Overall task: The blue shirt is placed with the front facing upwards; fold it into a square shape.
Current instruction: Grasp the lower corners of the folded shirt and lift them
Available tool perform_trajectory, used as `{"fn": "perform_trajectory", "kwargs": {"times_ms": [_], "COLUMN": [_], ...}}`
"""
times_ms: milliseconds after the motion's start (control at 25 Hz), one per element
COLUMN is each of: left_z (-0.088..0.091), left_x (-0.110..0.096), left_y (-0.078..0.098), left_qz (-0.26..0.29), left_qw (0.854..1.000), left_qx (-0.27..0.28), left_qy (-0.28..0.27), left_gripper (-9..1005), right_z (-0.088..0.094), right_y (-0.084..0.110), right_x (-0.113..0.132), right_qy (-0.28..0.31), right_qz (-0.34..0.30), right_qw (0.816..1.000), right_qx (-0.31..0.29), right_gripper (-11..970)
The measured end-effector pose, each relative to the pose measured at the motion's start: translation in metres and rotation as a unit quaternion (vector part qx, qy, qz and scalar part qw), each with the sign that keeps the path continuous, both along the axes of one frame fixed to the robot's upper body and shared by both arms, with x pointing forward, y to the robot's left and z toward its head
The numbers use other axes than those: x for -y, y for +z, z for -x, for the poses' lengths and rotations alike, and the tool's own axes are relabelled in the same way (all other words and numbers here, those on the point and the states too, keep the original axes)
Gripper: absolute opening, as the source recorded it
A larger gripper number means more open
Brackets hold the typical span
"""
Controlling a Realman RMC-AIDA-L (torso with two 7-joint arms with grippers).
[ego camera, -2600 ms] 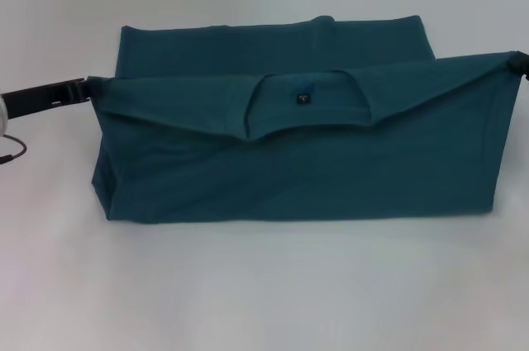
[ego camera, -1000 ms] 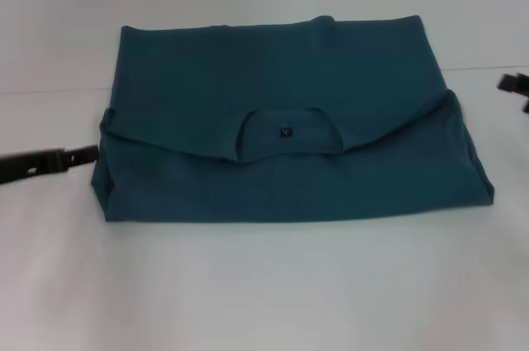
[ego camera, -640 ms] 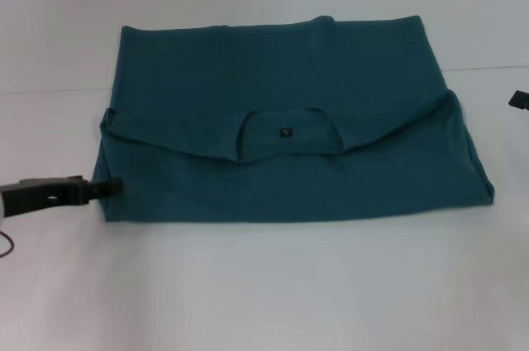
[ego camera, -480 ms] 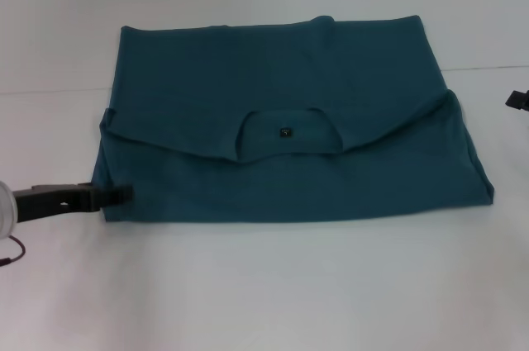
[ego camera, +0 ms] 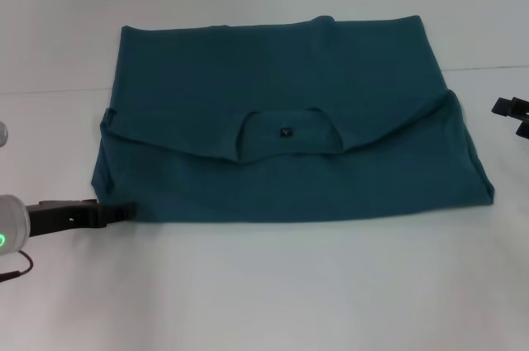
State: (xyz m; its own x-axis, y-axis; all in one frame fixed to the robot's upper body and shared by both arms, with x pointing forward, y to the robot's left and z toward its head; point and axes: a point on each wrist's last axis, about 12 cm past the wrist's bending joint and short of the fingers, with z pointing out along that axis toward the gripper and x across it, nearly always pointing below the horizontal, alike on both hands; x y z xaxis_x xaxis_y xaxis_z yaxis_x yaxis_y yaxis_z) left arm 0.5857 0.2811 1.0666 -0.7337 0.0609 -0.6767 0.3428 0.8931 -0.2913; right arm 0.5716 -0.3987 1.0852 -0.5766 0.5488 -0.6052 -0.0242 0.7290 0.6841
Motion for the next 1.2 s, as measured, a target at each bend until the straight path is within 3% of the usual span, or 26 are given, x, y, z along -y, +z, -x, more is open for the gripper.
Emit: {"fn": "perform_trajectory", "kwargs": {"times_ms": [400, 600, 720, 920, 1200], "left_z": [-0.003, -0.006, -0.008, -0.010, -0.009], "left_x": [0.017, 0.022, 0.024, 0.024, 0.021], "left_y": [-0.008, -0.003, -0.002, 0.001, 0.007], "left_qz": [-0.008, -0.012, -0.012, -0.006, 0.005], "left_qw": [0.999, 0.999, 0.999, 0.999, 0.999], "left_qx": [-0.014, -0.005, -0.004, -0.006, -0.010], "left_qy": [-0.032, -0.040, -0.042, -0.041, -0.042], "left_gripper": [693, 632, 381, 147, 42], "right_z": [0.000, 0.001, 0.003, 0.006, 0.012], "right_y": [-0.002, -0.001, -0.002, 0.002, 0.019], "right_x": [-0.003, -0.002, 0.001, 0.002, 0.024], "right_qy": [0.003, 0.005, 0.003, 0.016, 0.046], "right_qz": [0.000, -0.003, -0.004, -0.013, -0.006], "right_qw": [1.000, 1.000, 1.000, 1.000, 0.997], "right_qx": [-0.002, -0.004, -0.007, -0.008, -0.057], "right_gripper": [858, 858, 858, 855, 852]}}
